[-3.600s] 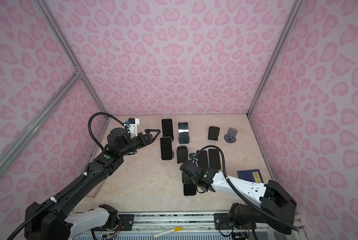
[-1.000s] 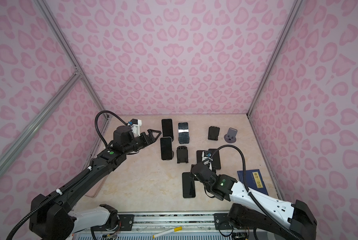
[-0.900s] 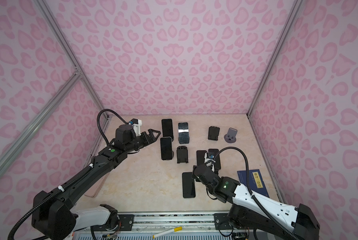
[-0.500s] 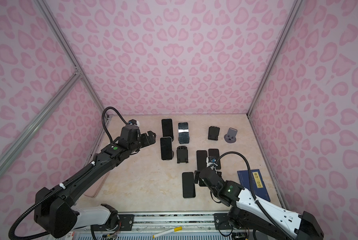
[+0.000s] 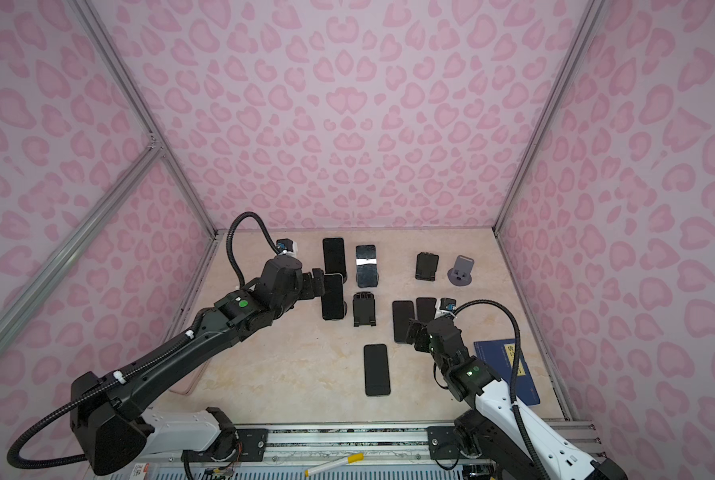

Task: Remove the phone from the phone stand
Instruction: 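Raise the right gripper away while the left gripper reaches toward the standing phones, then lower the left gripper and close it on the white-framed phone's top edge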

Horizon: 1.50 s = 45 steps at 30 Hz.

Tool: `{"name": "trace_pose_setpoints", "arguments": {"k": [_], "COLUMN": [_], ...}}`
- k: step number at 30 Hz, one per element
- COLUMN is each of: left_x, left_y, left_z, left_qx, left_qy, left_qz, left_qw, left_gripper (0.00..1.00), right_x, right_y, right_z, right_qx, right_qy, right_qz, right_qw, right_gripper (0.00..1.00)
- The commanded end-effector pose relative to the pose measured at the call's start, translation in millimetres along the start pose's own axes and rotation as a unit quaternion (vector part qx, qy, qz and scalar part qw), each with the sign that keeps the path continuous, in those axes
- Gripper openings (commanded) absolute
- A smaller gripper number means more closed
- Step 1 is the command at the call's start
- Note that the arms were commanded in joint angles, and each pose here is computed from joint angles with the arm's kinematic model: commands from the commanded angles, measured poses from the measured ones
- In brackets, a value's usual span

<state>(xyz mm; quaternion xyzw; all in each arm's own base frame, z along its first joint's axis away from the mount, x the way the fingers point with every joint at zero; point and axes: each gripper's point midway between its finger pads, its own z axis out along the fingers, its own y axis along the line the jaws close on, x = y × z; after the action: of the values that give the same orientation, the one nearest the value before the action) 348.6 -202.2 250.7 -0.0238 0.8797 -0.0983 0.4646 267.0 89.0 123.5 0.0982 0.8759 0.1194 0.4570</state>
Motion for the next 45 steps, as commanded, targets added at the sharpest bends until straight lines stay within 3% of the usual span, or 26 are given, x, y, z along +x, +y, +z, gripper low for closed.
{"name": "trace_pose_setpoints", "arguments": {"k": [1,12,18,27,32,45], "left_x": [5,42,66,56,53,60], "left_y": [9,0,-31,-46,-36,-39], "left_z": [6,38,71,91,96,114], "left_qx": [-0.039,-0.074,-0.035,-0.042,-0.079,-0.079], "left_qy": [0.012,0.068,0.111,0.084,0.065,0.073], "left_qz": [0.002,0.033,0.058,0.037,0.032,0.050], "left_qw": [0.999,0.994,0.992,0.995,0.994,0.993], "left_gripper": [0.96,0.98,0.98,0.98,0.98,0.97], "right_x": [-20,-5,-2,2,9,9], "right_y": [14,-6,-25,-30,-24,-23], "right_z": [4,12,4,8,15,16], "right_qx": [-0.033,-0.017,0.001,0.015,0.005,0.006], "right_qy": [-0.041,-0.077,-0.117,-0.111,-0.088,-0.084], "right_qz": [-0.005,0.012,0.037,0.039,0.032,0.030], "right_qw": [0.999,0.997,0.992,0.993,0.996,0.996], "right_gripper": [0.98,0.98,0.98,0.98,0.98,0.98]}}
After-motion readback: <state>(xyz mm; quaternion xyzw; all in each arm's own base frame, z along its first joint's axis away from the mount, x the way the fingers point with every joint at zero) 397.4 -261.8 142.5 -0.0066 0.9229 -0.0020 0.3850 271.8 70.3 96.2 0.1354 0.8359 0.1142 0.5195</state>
